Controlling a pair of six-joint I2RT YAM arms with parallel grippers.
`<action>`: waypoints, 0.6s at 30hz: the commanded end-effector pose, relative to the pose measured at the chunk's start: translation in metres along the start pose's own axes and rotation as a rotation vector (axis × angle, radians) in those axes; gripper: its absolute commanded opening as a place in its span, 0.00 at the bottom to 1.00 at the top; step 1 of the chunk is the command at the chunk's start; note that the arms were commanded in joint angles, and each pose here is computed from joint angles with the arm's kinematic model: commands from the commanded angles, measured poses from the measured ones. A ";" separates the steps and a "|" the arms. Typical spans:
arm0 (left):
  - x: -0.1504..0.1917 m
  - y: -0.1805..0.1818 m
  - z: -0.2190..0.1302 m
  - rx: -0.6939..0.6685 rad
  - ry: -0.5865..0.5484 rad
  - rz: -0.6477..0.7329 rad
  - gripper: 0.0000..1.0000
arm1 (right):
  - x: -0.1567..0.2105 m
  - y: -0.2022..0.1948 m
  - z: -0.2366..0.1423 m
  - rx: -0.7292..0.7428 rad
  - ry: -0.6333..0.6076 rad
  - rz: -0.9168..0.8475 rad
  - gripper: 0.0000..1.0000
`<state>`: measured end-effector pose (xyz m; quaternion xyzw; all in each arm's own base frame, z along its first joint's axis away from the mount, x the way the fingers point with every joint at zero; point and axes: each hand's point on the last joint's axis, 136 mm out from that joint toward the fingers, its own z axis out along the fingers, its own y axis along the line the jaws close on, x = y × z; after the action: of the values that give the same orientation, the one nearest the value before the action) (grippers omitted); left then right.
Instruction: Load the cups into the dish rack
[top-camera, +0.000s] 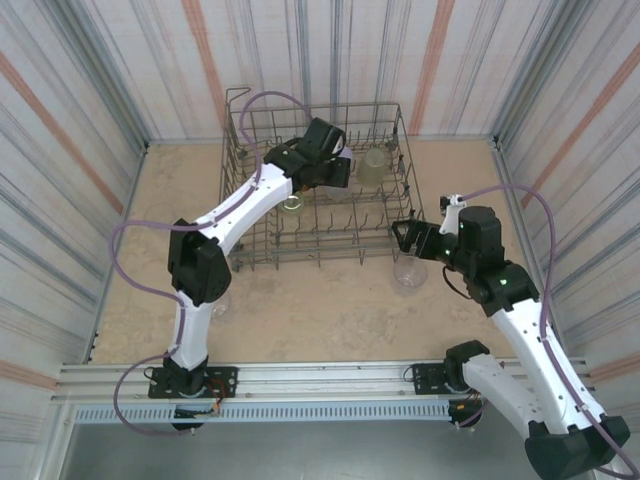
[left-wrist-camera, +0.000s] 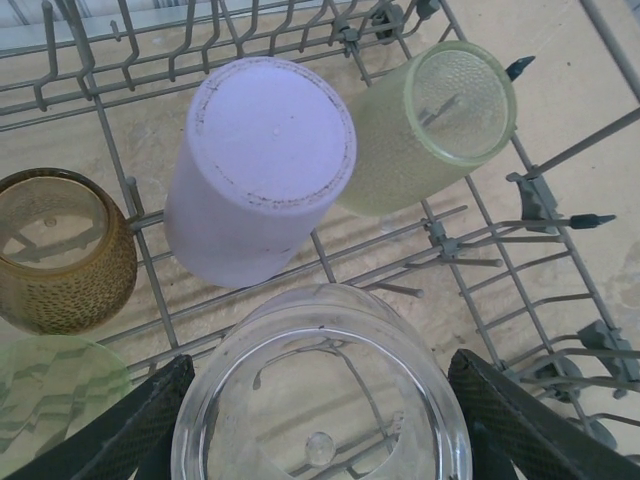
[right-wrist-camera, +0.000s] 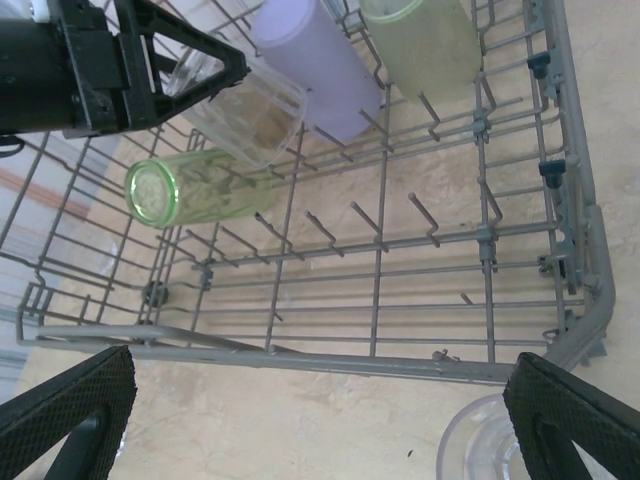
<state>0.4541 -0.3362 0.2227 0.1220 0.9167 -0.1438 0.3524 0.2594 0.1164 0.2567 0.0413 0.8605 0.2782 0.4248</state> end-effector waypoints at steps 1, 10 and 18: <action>-0.008 0.001 0.004 -0.053 -0.048 0.019 0.00 | 0.008 -0.008 -0.004 0.017 0.018 -0.007 0.99; -0.004 0.006 0.017 -0.106 -0.088 0.038 0.00 | 0.009 -0.010 -0.016 0.020 0.007 0.004 0.99; 0.014 0.009 0.042 -0.123 -0.045 0.054 0.00 | 0.012 -0.013 -0.019 0.032 0.011 0.005 0.99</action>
<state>0.4689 -0.3409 0.1956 0.1146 0.9118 -0.0984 0.3818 0.2445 0.1029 0.2542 0.0554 0.8628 0.2714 0.4228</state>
